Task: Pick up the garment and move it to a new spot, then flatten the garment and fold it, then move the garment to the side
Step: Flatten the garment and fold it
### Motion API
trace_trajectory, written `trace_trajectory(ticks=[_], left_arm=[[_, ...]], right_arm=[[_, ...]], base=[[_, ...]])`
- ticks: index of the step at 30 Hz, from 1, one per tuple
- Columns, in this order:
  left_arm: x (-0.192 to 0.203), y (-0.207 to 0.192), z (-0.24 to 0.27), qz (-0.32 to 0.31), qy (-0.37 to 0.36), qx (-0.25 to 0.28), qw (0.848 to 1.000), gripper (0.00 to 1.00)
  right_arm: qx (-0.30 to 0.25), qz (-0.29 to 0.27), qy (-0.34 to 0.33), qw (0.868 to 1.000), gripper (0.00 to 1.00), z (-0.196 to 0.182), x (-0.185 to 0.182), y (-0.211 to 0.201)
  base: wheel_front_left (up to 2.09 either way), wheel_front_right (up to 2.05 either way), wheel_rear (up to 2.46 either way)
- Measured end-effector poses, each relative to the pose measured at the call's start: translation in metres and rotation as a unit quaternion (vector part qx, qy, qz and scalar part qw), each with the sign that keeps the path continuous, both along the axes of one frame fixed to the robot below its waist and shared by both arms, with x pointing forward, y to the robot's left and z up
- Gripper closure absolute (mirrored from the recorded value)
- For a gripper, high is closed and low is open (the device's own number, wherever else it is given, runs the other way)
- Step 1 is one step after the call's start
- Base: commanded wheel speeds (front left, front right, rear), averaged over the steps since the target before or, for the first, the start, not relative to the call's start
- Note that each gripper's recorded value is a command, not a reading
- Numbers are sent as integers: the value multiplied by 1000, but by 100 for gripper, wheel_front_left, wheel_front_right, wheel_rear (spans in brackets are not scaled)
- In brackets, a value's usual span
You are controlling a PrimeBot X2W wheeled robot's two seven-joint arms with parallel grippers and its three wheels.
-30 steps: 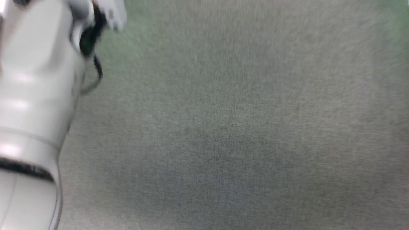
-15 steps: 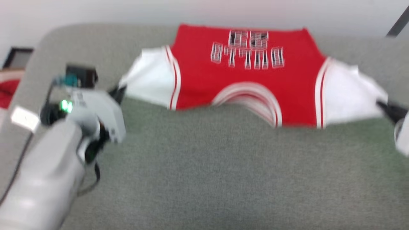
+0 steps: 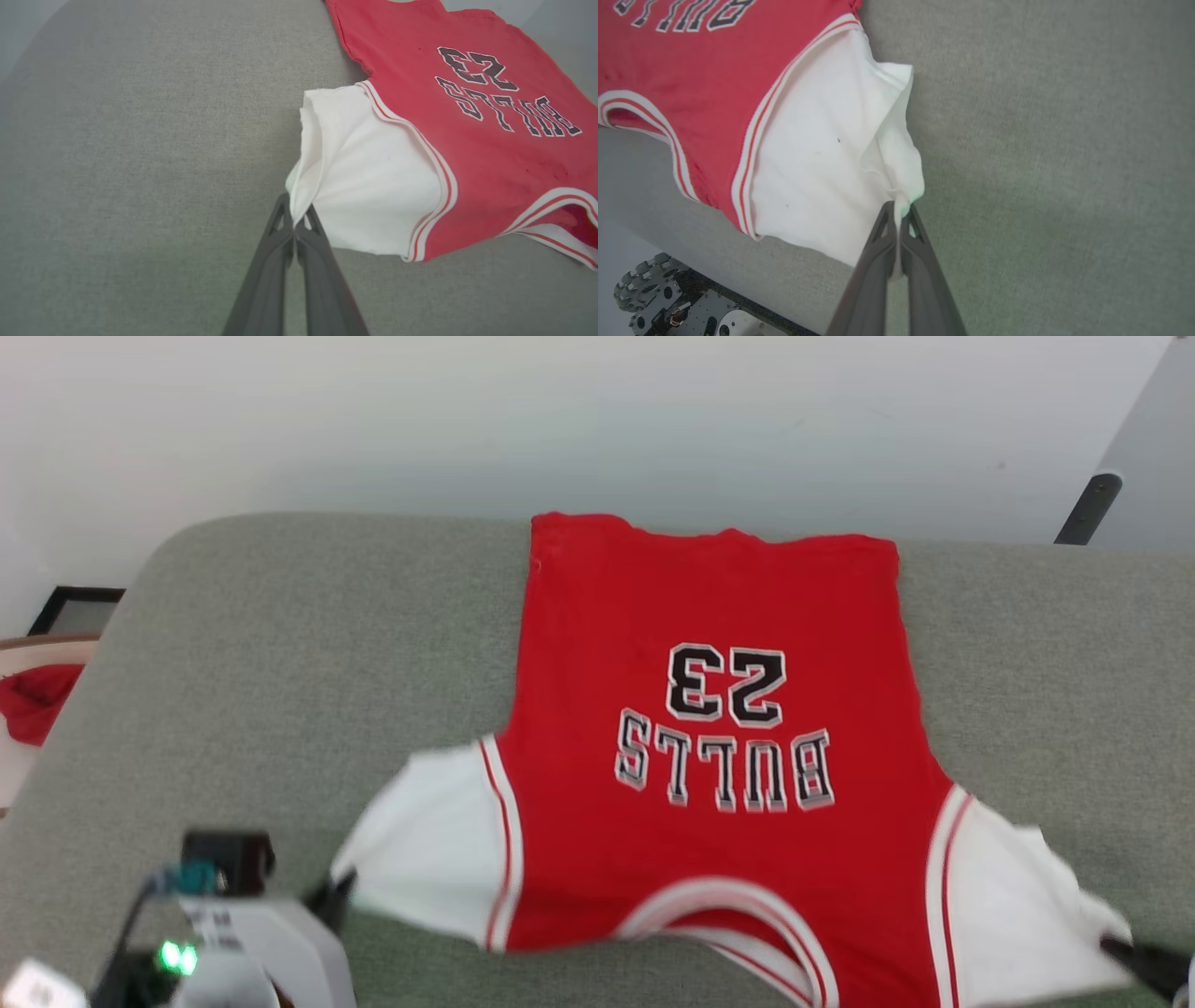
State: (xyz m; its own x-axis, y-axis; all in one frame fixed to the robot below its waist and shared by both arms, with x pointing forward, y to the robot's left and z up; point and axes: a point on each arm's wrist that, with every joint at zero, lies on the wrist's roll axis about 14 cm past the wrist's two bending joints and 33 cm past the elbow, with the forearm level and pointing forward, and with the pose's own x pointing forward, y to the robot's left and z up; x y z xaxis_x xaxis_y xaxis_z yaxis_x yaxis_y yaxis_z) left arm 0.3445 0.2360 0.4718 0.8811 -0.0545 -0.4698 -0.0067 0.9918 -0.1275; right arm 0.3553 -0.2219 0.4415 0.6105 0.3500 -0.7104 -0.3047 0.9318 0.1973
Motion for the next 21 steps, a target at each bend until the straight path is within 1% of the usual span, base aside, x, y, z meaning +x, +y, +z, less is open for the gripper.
trace_trajectory(ticks=[4,5,8,14,15,16,17,18,19,21], left_arm=[[-27,-13,-11,8,28,-22,999,100],[-27,-13,-11,8,28,-22,999,100],[-40,-16,-17,20,42,-34,998,100],[-42,-21,-26,26,51,-44,997,100],[-42,-22,-28,26,53,-46,997,100],[-41,-23,-30,26,55,-48,997,100],[-40,-25,-31,26,57,-50,997,100],[-39,-26,-33,24,58,-52,997,100],[-37,-27,-34,24,60,-52,997,100],[-32,-29,-35,23,57,-54,997,100]], right_arm=[[1,-4,29,1000,100,-10,-23,0],[1,-4,29,1000,100,-10,-23,0],[2,-10,49,999,100,-18,-39,3],[-4,-18,53,998,100,-22,-40,6],[-5,-19,55,998,86,-24,-40,6],[-11,-18,57,998,70,-25,-39,6],[-16,-16,54,998,58,-25,-37,6],[-22,-14,49,998,27,-24,-34,6],[-28,-12,46,998,0,-23,-31,6],[-32,-9,40,999,0,-21,-26,8]], base=[[0,0,0],[0,0,0],[0,0,0],[0,0,0],[0,0,0],[0,0,0],[0,0,0],[0,0,0],[0,0,0],[0,0,0]])
